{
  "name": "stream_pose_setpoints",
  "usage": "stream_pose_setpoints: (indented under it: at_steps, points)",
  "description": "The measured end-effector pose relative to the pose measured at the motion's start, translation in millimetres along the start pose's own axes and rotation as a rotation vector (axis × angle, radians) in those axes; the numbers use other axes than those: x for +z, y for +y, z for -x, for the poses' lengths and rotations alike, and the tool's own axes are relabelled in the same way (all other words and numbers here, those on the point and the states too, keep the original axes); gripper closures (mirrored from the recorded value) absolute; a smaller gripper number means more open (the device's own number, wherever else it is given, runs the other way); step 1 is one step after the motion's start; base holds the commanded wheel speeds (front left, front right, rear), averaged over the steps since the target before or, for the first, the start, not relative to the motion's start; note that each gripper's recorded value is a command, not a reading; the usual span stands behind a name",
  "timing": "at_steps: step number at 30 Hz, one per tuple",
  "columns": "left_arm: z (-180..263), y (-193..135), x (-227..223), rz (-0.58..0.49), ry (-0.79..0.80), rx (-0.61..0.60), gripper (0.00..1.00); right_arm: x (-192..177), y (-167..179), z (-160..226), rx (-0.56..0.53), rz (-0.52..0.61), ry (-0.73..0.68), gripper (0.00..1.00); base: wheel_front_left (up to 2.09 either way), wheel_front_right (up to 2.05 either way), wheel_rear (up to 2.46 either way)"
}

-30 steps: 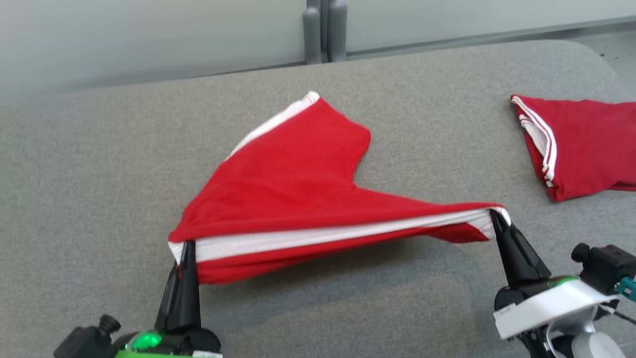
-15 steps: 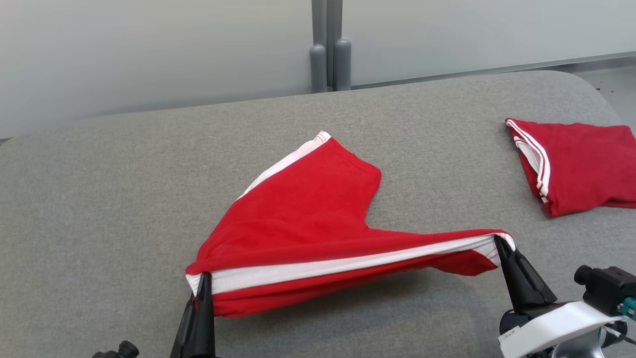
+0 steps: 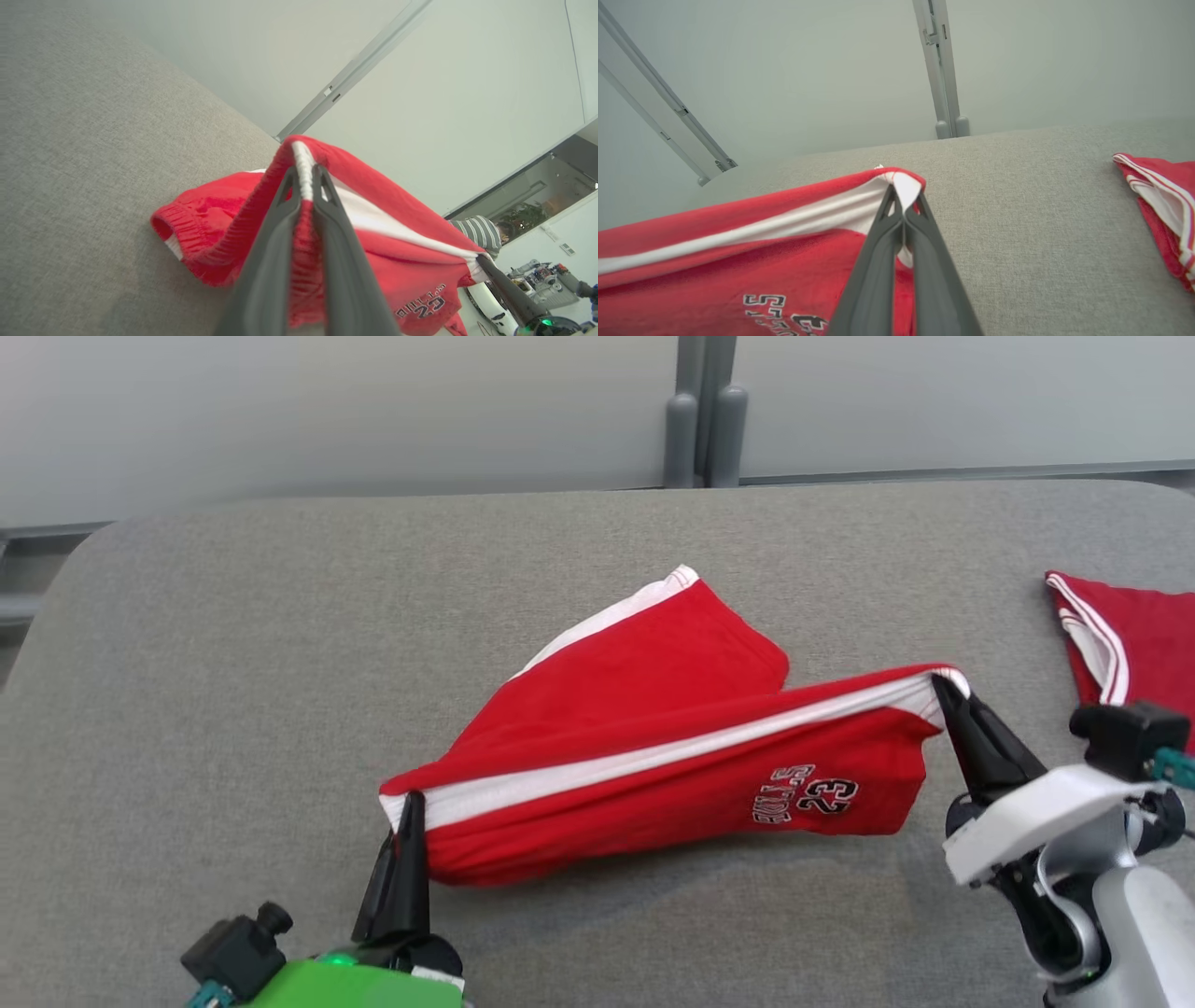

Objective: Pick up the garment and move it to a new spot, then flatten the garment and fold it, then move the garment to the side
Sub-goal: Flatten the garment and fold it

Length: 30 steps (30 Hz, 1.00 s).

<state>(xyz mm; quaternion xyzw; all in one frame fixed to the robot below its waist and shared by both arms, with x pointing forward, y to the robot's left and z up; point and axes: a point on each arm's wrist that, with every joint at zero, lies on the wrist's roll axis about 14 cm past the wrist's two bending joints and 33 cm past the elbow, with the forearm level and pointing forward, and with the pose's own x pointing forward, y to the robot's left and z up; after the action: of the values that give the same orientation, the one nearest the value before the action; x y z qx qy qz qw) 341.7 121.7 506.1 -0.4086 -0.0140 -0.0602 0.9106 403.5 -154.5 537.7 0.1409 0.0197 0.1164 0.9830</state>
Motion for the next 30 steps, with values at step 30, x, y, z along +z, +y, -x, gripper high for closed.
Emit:
stream_pose_setpoints:
  at_steps: [30]
  points:
    - [-46.0,63.3,-4.5,0.035,0.039,0.349,1.0,-91.0,66.9,-186.1,0.276,0.198,0.403,1.0,0.0,0.0,0.0]
